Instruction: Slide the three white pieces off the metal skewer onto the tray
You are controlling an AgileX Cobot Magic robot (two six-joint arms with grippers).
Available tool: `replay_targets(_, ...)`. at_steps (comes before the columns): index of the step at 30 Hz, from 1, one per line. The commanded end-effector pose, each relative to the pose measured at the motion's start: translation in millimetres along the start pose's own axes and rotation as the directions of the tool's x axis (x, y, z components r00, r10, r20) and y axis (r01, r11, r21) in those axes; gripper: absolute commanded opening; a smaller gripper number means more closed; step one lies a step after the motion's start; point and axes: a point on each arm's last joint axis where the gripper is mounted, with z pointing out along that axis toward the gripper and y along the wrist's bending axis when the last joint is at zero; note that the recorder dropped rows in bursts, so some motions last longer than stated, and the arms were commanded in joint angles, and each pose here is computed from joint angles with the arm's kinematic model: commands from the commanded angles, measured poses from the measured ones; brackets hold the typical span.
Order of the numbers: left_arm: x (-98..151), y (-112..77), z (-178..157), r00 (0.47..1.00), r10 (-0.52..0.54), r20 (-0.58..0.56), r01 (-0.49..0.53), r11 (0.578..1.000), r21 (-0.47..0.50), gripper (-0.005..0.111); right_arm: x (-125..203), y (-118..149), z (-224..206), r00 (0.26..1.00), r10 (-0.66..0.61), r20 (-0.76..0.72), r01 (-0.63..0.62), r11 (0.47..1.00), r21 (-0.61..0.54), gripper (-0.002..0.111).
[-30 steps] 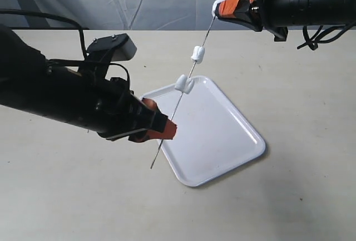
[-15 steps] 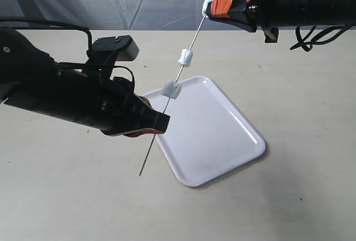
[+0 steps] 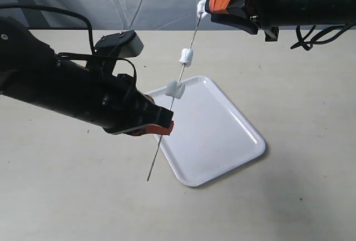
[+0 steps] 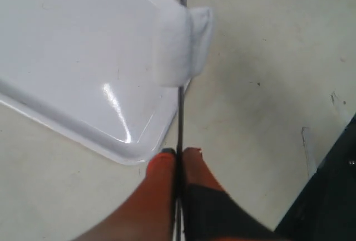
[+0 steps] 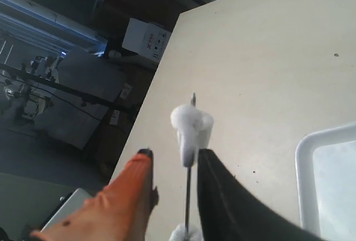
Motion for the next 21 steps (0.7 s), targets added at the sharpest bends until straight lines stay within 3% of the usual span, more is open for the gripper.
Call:
replay_targets(1,-2.3,-1.5,0.2,0.999,-0.038,0.004,0.038,0.999,0.021,0.0,-1.9,2.6,-0.1,1.0,-0.005,0.009,0.005,1.0,-0.018,0.037)
replay_targets(8,-0.4,-10.2,-0.6,0.998,-0.053,-0.027,0.056,0.992,0.113,0.0,-5.1,3.5,-0.2,0.999,0.019,0.045,-0.018,0.999,-0.029,0.037)
replay_targets(21,-4.3,-19.0,-2.1,0.999,-0.037,0.015,0.033,0.977,0.211,0.0,-4.4,-5.0,3.7,0.999,0.039,0.037,-0.038,0.999,-0.016,0.033)
